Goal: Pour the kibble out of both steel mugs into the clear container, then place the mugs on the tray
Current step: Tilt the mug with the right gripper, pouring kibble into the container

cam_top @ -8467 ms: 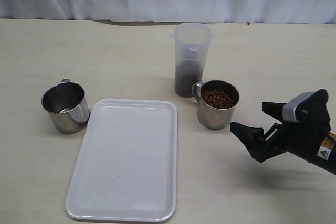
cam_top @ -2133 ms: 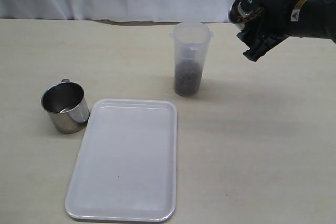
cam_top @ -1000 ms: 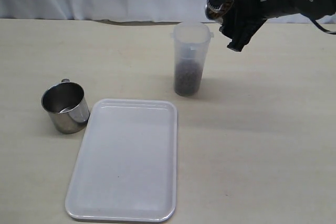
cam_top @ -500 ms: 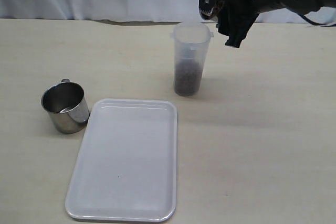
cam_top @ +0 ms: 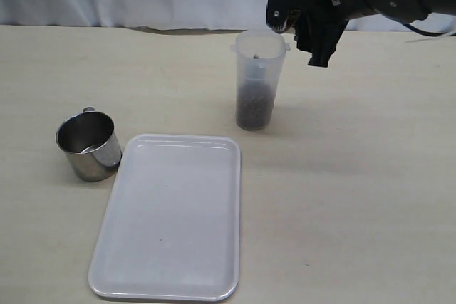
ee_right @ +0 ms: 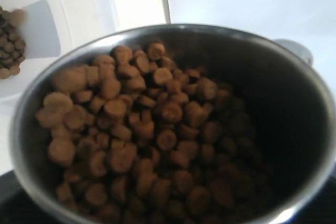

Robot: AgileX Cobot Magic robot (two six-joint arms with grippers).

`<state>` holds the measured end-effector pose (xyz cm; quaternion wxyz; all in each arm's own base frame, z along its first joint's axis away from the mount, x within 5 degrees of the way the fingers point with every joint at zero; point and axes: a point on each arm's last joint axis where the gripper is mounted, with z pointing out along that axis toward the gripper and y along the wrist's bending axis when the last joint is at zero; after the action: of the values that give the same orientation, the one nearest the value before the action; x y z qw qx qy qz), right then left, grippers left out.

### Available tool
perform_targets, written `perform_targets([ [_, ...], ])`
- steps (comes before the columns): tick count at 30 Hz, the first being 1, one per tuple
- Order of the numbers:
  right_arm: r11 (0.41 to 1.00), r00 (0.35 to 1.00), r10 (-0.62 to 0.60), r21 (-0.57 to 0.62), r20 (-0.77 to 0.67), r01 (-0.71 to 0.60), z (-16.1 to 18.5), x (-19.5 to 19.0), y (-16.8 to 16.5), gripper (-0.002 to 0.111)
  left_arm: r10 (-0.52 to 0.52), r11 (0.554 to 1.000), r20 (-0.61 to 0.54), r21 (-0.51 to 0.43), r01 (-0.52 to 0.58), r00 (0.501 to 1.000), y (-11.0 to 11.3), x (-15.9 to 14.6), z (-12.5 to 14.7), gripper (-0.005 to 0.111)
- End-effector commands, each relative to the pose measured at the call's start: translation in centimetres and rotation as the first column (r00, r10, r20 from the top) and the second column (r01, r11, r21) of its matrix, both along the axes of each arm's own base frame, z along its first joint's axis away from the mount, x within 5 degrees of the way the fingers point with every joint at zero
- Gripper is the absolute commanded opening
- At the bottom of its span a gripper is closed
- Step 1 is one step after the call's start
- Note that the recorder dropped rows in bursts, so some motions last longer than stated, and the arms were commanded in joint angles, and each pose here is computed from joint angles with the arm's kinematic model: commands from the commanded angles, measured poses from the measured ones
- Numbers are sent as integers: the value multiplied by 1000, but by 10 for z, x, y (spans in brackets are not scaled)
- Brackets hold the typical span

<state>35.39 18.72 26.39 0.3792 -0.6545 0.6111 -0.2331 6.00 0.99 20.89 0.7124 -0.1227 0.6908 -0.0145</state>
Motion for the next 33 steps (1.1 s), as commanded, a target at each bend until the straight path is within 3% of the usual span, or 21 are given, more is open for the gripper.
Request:
perform_targets([
  [1, 999, 998, 35, 9, 45, -36, 7, 2, 4, 5, -10, 1000, 8, 3, 10, 1000, -1, 0, 0, 0],
  [25, 995, 991, 99, -12, 94, -98, 5, 5, 9, 5, -10, 1000, 8, 1, 10, 1000, -1, 0, 0, 0],
  [33, 989, 988, 129, -81, 79, -123, -4, 7, 10, 5, -10, 1000, 8, 1, 10, 1000, -1, 0, 0, 0],
])
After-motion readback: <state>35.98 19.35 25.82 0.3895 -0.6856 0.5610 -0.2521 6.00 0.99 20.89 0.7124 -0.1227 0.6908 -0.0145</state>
